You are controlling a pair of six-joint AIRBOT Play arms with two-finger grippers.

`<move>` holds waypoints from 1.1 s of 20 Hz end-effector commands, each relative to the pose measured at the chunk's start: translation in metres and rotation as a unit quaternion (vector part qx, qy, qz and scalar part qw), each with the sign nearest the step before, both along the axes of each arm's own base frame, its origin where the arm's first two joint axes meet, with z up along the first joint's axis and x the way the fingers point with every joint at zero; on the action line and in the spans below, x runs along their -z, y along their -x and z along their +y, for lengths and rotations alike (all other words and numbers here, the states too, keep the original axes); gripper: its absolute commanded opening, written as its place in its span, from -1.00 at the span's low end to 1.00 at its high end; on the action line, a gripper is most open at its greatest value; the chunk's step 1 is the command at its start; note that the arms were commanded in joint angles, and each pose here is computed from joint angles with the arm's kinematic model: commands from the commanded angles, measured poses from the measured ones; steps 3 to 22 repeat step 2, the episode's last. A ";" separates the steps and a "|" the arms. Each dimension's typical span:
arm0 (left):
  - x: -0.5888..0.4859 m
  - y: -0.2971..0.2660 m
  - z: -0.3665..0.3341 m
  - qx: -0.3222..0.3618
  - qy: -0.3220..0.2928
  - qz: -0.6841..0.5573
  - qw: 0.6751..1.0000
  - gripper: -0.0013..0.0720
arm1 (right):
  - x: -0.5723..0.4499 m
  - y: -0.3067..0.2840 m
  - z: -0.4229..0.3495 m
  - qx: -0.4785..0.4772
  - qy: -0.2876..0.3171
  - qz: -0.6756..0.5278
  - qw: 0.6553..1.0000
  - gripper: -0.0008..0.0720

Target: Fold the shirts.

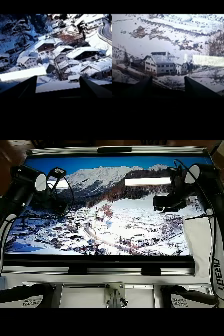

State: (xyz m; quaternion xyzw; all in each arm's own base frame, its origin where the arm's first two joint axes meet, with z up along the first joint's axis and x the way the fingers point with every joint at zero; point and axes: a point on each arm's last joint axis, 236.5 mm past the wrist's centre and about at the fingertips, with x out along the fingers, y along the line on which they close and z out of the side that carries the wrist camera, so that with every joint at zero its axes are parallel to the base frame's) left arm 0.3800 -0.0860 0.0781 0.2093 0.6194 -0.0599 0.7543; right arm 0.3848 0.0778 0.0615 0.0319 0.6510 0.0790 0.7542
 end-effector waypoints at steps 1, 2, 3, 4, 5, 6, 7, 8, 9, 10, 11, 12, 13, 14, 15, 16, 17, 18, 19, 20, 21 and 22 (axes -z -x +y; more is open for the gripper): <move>0.000 0.000 0.000 0.000 -0.001 0.000 1.000 0.74 | 0.000 0.000 0.002 -0.001 -0.002 0.001 1.000 0.41; 0.000 0.000 0.000 0.000 -0.001 0.000 1.000 0.74 | 0.000 0.000 0.002 -0.001 -0.002 0.001 1.000 0.41; 0.000 0.000 0.000 0.000 -0.001 0.000 1.000 0.74 | 0.000 0.000 0.002 -0.001 -0.002 0.001 1.000 0.41; 0.000 0.000 0.000 0.000 -0.001 0.000 1.000 0.74 | 0.000 0.000 0.002 -0.001 -0.002 0.001 1.000 0.41; 0.000 0.000 0.000 0.000 -0.001 0.000 1.000 0.74 | 0.000 0.000 0.002 -0.001 -0.002 0.001 1.000 0.41; 0.000 0.000 0.000 0.000 -0.001 0.000 1.000 0.74 | 0.000 0.000 0.002 -0.001 -0.002 0.001 1.000 0.41; 0.000 0.000 0.000 0.000 -0.001 0.000 1.000 0.74 | 0.000 0.000 0.002 -0.001 -0.002 0.001 1.000 0.41; 0.000 0.000 0.000 0.000 -0.001 0.000 1.000 0.74 | 0.000 0.000 0.002 -0.001 -0.002 0.001 1.000 0.41; 0.000 0.000 0.000 0.000 -0.001 0.000 1.000 0.74 | 0.000 0.000 0.002 -0.001 -0.002 0.001 1.000 0.41; 0.000 0.000 0.000 0.000 -0.001 0.000 1.000 0.74 | 0.000 0.000 0.002 -0.001 -0.002 0.001 1.000 0.41; 0.000 0.000 0.000 0.000 -0.001 0.000 1.000 0.74 | 0.000 0.000 0.002 -0.001 -0.002 0.001 1.000 0.41; 0.000 0.000 0.000 0.000 -0.001 0.000 1.000 0.74 | 0.000 0.000 0.002 -0.001 -0.002 0.001 1.000 0.41; 0.000 0.000 0.000 0.000 -0.001 0.000 1.000 0.74 | 0.000 0.000 0.002 -0.001 -0.002 0.001 1.000 0.41; 0.000 0.000 0.000 0.000 -0.001 0.000 1.000 0.74 | 0.000 0.000 0.002 -0.001 -0.002 0.001 1.000 0.41; 0.000 0.000 0.000 0.000 -0.001 0.000 1.000 0.74 | 0.000 0.000 0.002 -0.001 -0.002 0.001 1.000 0.41; 0.000 0.000 0.000 0.000 -0.001 0.000 1.000 0.74 | 0.000 0.000 0.002 -0.001 -0.002 0.001 1.000 0.41; 0.000 0.000 0.000 0.000 -0.001 0.000 1.000 0.74 | 0.000 0.000 0.002 -0.001 -0.002 0.001 1.000 0.41; 0.000 0.000 0.000 0.000 -0.001 0.000 1.000 0.74 | 0.000 0.000 0.002 -0.001 -0.002 0.001 1.000 0.41; 0.000 0.000 0.000 0.000 -0.001 0.000 1.000 0.74 | 0.000 0.000 0.002 -0.001 -0.002 0.001 1.000 0.41; 0.000 0.000 0.000 0.000 -0.001 0.000 1.000 0.74 | 0.000 0.000 0.002 -0.001 -0.002 0.001 1.000 0.41; 0.000 0.000 0.000 0.000 -0.001 0.000 1.000 0.74 | 0.000 0.000 0.002 -0.001 -0.002 0.001 1.000 0.41; 0.000 0.000 0.000 0.000 -0.001 0.000 1.000 0.74 | 0.000 0.000 0.002 -0.001 -0.002 0.001 1.000 0.41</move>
